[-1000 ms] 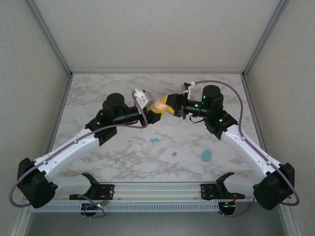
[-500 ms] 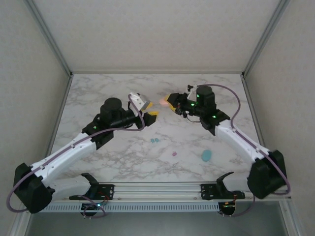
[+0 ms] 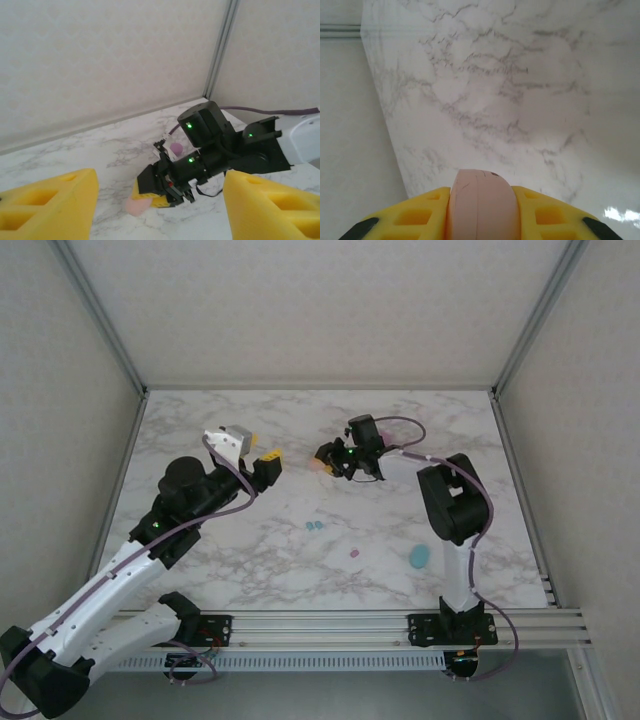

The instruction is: Insert wireless bluetooth earbuds into charging case

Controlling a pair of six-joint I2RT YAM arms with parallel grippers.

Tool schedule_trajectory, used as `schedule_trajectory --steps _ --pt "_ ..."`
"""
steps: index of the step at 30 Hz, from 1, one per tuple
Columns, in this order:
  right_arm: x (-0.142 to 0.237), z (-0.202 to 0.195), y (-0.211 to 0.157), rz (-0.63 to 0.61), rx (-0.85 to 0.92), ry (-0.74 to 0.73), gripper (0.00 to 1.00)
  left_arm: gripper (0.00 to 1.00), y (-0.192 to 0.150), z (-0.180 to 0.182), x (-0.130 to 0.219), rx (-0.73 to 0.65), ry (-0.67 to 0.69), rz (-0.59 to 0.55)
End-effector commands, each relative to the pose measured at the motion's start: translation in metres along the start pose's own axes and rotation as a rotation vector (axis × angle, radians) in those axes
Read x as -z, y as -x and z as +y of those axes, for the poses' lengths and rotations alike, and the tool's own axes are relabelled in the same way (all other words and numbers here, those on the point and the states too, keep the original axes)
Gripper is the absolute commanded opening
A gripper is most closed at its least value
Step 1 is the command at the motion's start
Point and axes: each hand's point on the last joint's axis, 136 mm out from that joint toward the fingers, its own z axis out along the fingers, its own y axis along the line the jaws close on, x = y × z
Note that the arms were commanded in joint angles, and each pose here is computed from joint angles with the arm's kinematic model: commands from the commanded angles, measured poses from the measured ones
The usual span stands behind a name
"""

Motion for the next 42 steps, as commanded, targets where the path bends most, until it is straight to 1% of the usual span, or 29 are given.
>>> schedule_trajectory --steps 1,5,10,15,19,22,27,31,33,36,39,42 --pt "-0.009 0.006 0.016 -0.043 0.029 0.008 0.19 0.67 0.004 0.009 0.006 0.024 0.047 -0.003" --pt "-0.021 -0.008 0.012 -0.018 0.017 -0.039 0.21 0.68 0.004 0.01 0.008 0.016 0.055 -0.001" --pt "-0.025 -0.032 0.003 -0.011 -0.013 -0.115 0.23 0.68 0.003 0.009 0.006 0.021 0.047 0.003" --pt "-0.02 -0.047 -0.004 -0.009 -0.024 -0.184 0.32 0.68 0.003 0.009 0.004 0.023 0.043 0.003" --pt "-0.004 -0.053 -0.005 -0.021 0.006 -0.265 0.46 0.68 0.003 0.008 0.002 0.021 0.04 0.008" --pt "0.013 -0.05 -0.003 -0.038 0.059 -0.329 0.53 0.68 0.004 0.008 0.0 0.027 0.035 0.008" --pt "0.046 -0.04 0.004 -0.062 0.185 -0.435 0.57 0.68 0.003 0.006 -0.005 0.03 0.021 0.014" --pt "0.088 -0.024 0.028 -0.154 0.332 -0.533 0.59 0.69 0.002 0.006 -0.006 0.032 0.023 0.02" --pt "0.108 -0.018 0.048 -0.205 0.411 -0.562 0.6 0.71 0.001 0.006 -0.007 0.033 0.022 0.029" --pt "0.127 -0.025 0.085 -0.274 0.5 -0.595 0.6 0.71 0.0 0.005 -0.008 0.037 0.014 0.04" --pt "0.135 -0.041 0.117 -0.257 0.519 -0.586 0.61 0.72 -0.001 0.003 -0.009 0.036 0.005 0.051" --pt "0.139 -0.057 0.143 -0.193 0.493 -0.576 0.61 0.72 -0.002 0.001 -0.01 0.032 -0.007 0.066"
